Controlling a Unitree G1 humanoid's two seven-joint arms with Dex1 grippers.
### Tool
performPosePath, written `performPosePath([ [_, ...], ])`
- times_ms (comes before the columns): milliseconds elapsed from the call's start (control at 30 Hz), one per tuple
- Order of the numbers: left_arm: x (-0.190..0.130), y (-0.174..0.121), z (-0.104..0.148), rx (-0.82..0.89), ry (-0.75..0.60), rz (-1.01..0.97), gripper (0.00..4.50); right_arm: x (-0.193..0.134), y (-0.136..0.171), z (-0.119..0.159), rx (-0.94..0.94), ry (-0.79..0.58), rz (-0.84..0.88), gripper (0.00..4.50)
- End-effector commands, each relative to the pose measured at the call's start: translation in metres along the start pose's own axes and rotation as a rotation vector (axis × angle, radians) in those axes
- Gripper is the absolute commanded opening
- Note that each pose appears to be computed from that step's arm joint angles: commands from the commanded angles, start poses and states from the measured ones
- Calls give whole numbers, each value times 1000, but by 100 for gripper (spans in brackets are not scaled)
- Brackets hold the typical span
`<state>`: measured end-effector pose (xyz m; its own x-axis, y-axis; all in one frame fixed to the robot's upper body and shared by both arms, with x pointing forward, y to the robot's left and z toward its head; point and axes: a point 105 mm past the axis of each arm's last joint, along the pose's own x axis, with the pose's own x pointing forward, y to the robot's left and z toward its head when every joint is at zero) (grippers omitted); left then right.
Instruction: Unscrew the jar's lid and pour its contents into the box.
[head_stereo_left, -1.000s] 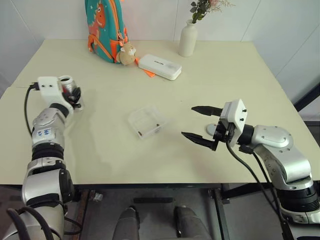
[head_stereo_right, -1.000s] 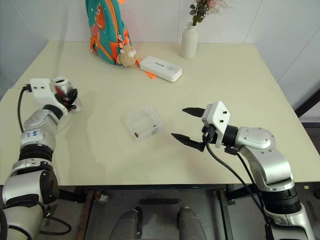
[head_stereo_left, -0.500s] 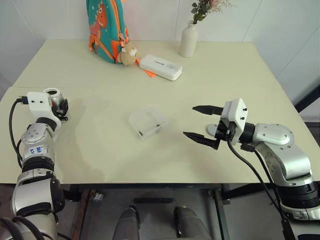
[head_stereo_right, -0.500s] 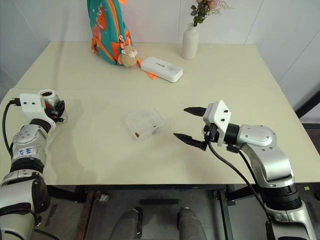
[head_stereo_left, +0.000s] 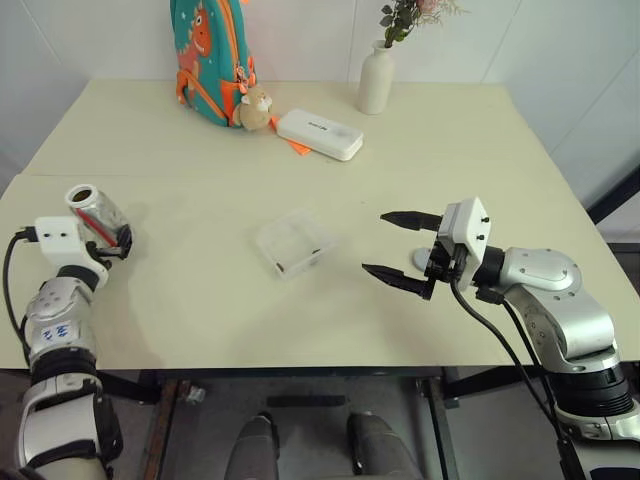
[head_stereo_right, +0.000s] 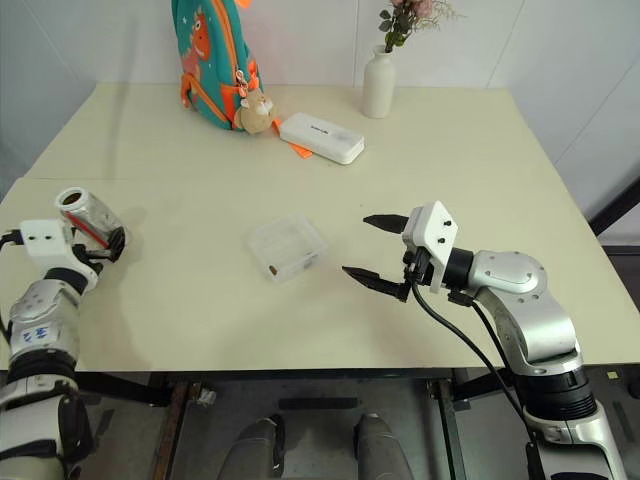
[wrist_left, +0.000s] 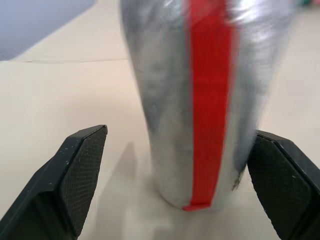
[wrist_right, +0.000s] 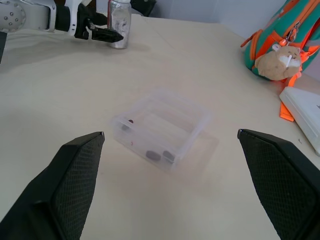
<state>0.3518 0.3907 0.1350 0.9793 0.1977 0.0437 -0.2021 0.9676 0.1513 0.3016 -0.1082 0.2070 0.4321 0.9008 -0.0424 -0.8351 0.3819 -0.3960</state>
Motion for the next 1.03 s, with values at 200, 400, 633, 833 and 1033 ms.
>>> performPosePath([
  [200,-53,13,4,52,39,-89,448,-5,-2,13,-7,-62,15,450],
  [400,-72,-7,37,235,-42,-309,448,-9,0,9,-16,-55,23,450],
  [633,-93,-97,89,276,-170,-894,448,-15,-4,10,-31,-43,19,450],
  [833,-89,-122,110,344,-250,-1067,448,-27,-2,10,3,-22,40,450],
  [1033,-89,-123,112,312,-238,-1082,448,-32,-2,8,-24,0,-1,450],
])
